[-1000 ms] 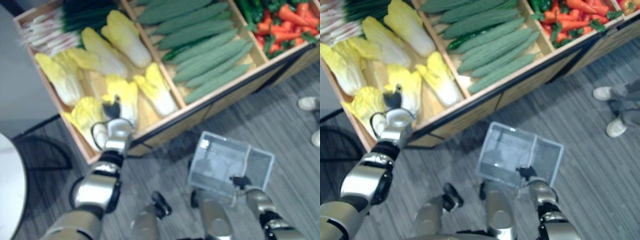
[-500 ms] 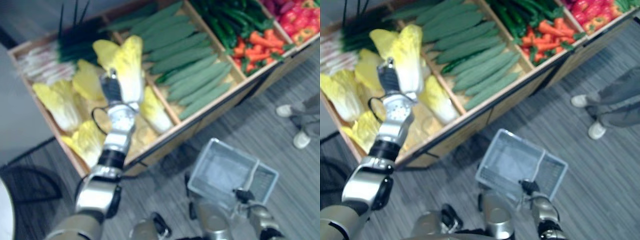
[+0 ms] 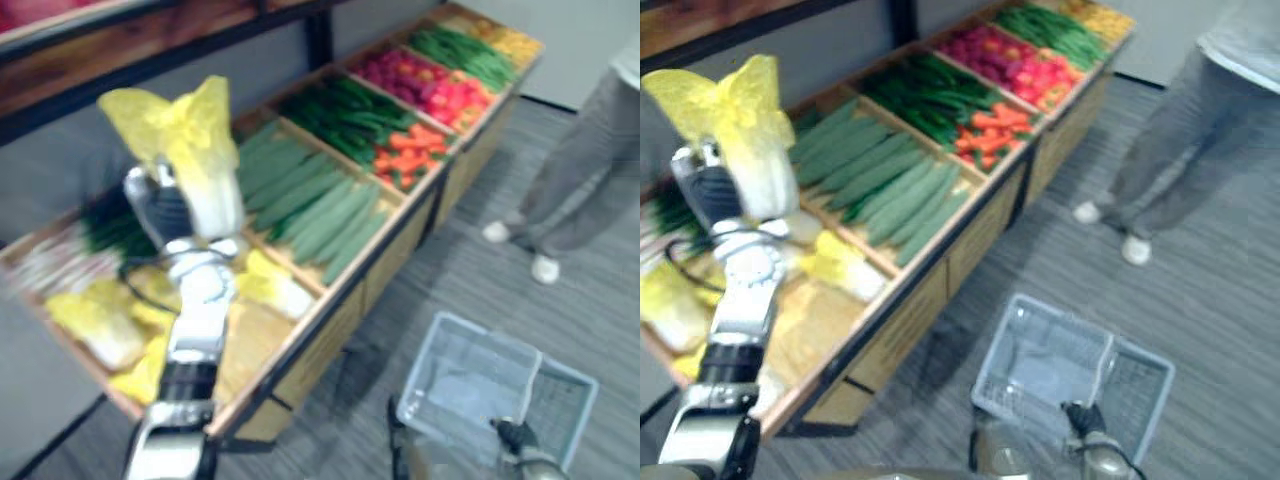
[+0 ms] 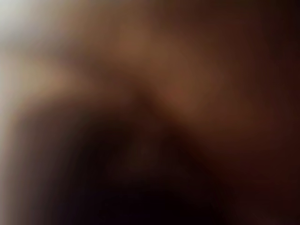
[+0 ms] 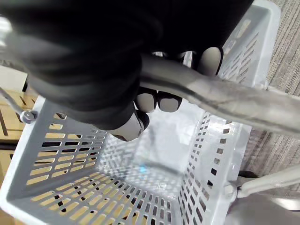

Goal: Pick vegetable in the basket

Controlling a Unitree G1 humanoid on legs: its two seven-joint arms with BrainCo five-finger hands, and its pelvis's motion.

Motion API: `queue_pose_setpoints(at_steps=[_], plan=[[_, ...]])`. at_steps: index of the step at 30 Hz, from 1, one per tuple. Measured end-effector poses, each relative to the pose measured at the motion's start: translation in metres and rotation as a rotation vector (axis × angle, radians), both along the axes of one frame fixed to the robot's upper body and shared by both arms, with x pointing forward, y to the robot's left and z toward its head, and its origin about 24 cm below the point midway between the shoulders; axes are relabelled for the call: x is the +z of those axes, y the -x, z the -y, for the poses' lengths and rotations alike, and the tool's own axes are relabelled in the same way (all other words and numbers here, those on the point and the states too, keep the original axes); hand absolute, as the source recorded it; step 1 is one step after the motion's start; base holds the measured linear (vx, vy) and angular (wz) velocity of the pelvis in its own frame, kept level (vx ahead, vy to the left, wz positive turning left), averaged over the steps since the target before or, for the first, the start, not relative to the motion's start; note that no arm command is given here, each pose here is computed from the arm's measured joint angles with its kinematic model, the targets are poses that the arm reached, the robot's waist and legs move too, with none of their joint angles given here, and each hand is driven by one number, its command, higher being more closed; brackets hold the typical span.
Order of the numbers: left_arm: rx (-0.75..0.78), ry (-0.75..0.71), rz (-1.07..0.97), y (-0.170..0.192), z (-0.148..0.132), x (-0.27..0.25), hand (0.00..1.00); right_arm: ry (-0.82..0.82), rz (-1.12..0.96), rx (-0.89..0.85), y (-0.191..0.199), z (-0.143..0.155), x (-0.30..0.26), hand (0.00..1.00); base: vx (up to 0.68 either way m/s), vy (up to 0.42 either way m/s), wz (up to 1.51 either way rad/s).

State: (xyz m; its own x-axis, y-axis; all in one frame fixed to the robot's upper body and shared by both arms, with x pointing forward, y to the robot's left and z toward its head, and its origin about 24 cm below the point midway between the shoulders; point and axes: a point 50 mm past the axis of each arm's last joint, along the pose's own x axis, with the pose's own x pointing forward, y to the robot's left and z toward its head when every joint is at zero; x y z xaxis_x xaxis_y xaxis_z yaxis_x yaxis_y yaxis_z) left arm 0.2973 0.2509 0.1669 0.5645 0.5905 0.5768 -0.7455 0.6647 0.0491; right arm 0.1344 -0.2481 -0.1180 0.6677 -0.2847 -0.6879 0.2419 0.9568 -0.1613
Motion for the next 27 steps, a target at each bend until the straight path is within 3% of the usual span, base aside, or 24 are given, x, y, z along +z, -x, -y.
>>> queue_pose_setpoints(at_steps=[5, 8, 9, 13, 16, 20, 27], plan=[[-0.161, 0.001, -0.153, 0.014, 0.011, -0.033, 1.00, 0.009, 0.035, 0.068, -0.016, -0.016, 0.004, 1.00, 0.08, -0.085, -1.21], [-0.474, -0.014, -0.299, 0.022, 0.062, -0.065, 1.00, 0.015, 0.108, 0.085, -0.035, -0.026, 0.014, 1.00, 0.06, -0.037, -1.24], [-0.633, 0.018, -0.407, 0.029, 0.092, -0.091, 1.00, 0.028, 0.138, 0.111, -0.042, -0.028, 0.020, 1.00, 0.14, -0.102, -0.66], [-0.935, 0.114, -0.673, 0.068, 0.157, -0.152, 1.00, 0.026, 0.210, 0.166, -0.047, -0.031, 0.035, 1.00, 0.08, -0.121, -0.76], [-1.001, 0.103, -0.754, 0.077, 0.168, -0.170, 1.00, 0.021, 0.205, 0.251, -0.051, -0.032, 0.038, 1.00, 0.02, -0.112, -1.12], [-0.972, 0.096, -0.870, 0.089, 0.167, -0.200, 1.00, -0.008, 0.218, 0.390, -0.063, -0.043, 0.043, 1.00, 0.06, 0.033, -1.72], [-1.044, 0.065, -0.890, 0.100, 0.192, -0.207, 1.00, -0.032, 0.272, 0.500, -0.052, -0.051, 0.056, 1.00, 0.14, 0.019, -0.85]])
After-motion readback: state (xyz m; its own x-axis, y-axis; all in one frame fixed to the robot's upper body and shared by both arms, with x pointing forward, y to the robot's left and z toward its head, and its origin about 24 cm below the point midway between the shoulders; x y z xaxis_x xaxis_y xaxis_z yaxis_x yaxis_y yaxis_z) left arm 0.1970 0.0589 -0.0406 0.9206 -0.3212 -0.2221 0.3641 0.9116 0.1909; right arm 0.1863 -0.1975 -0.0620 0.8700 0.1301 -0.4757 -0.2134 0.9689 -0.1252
